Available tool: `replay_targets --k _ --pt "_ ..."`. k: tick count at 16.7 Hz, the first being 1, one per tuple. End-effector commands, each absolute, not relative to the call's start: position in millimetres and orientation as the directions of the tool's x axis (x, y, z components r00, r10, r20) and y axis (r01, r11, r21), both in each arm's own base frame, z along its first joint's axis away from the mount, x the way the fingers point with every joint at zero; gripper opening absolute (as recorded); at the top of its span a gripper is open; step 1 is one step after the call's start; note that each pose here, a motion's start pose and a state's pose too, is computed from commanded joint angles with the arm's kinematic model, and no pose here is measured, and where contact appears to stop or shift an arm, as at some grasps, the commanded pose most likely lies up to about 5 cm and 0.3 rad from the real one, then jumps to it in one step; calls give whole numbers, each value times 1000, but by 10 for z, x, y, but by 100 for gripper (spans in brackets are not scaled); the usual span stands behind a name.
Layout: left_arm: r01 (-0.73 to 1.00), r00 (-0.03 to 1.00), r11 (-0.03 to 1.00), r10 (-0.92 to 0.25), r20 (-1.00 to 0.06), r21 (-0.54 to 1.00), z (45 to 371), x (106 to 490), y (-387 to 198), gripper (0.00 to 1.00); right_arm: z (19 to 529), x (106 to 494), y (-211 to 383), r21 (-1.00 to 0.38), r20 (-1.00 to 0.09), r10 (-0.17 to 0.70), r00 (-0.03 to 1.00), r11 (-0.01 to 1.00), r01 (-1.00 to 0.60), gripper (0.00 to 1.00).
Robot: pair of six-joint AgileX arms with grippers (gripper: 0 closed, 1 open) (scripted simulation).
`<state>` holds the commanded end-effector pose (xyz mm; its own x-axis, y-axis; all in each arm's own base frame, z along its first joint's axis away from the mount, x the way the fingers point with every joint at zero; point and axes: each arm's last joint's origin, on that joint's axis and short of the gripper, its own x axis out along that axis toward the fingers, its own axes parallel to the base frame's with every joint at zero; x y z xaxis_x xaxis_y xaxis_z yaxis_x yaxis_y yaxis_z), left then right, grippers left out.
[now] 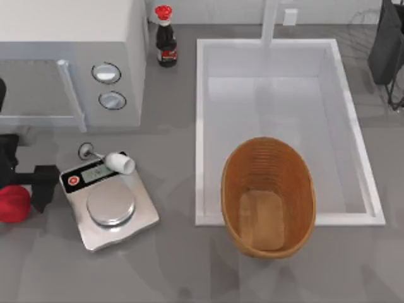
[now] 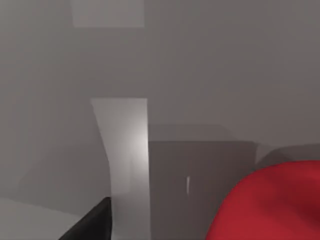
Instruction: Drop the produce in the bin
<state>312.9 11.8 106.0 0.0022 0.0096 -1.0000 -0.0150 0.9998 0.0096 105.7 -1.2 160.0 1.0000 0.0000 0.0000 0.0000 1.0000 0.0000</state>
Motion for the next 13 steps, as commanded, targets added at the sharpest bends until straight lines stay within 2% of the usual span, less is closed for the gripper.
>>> replay_targets --k 13 --pt "-15 2 1000 10 -1000 10 1060 3129 118 2 1600 1057 -12 0 0 0 1000 1000 0 100"
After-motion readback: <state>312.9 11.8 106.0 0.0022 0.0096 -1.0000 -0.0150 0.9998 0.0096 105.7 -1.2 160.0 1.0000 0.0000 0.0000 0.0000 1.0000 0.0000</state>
